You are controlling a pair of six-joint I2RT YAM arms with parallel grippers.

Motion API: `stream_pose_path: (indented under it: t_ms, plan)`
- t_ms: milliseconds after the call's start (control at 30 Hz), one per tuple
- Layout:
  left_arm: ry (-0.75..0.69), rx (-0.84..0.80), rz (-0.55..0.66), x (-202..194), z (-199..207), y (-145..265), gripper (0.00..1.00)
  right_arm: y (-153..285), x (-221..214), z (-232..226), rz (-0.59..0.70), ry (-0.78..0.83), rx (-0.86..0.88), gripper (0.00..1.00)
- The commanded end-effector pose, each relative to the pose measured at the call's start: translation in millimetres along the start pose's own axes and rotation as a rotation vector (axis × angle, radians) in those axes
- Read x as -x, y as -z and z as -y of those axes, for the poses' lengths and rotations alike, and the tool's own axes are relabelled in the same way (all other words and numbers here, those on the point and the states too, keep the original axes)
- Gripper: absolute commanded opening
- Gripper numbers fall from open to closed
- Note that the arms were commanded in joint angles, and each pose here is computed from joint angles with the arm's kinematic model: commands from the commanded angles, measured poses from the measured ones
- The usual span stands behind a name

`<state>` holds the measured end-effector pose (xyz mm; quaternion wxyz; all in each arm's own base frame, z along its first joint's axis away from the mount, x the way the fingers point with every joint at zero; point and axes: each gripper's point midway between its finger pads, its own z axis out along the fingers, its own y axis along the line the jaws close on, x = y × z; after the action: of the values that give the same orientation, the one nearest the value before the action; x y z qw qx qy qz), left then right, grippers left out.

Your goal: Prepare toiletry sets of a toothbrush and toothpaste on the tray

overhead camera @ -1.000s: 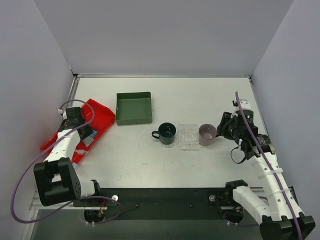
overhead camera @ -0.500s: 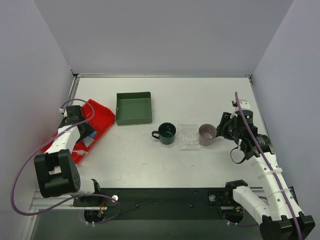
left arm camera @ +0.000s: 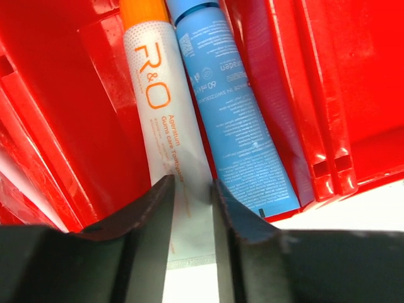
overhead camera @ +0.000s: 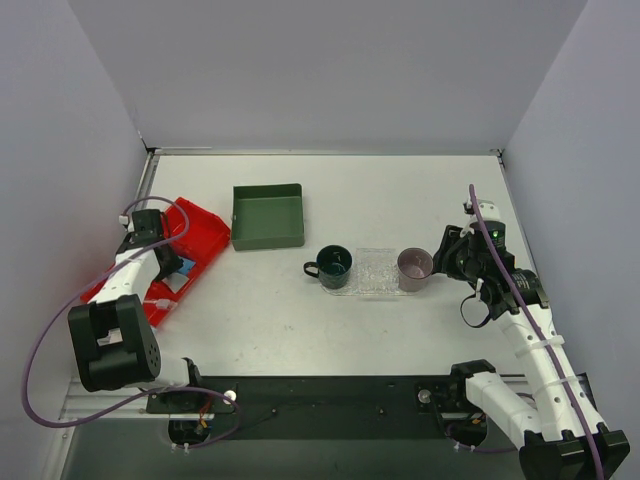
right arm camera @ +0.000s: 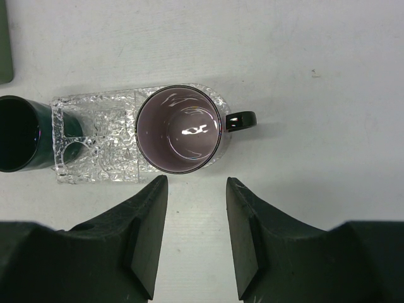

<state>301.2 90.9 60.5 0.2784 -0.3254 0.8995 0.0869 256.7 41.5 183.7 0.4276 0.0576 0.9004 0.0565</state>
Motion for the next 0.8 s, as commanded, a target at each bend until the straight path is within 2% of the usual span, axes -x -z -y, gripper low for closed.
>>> stream_pose_path:
  t_ms: [0,100,233,267,533,600,633,767]
  plan:
    - [0.007,0.026,-0.012,5,-2,-2,0.34,-1,5,3,0.025,-0.007,-0.014,0.38]
    - [0.006,0.021,-0.009,5,-2,-1,0.19,-1,5,4,0.025,-0.006,-0.016,0.38]
    - [0.007,0.006,-0.004,6,0,2,0.06,-1,6,4,0.026,-0.006,-0.020,0.38]
    - [0.007,-0.003,-0.002,6,2,3,0.00,-1,6,5,0.025,-0.008,-0.023,0.38]
    - [0.025,0.003,0.059,15,-4,16,0.00,-1,5,7,0.024,-0.007,-0.029,0.38]
    - [0.039,0.023,0.070,16,-8,19,0.09,-1,5,7,0.026,-0.009,-0.030,0.38]
    - [0.042,0.029,0.071,16,-9,19,0.19,0,4,7,0.024,-0.008,-0.030,0.38]
    - [0.060,0.040,0.060,14,-10,16,0.41,1,6,6,0.031,-0.007,-0.028,0.38]
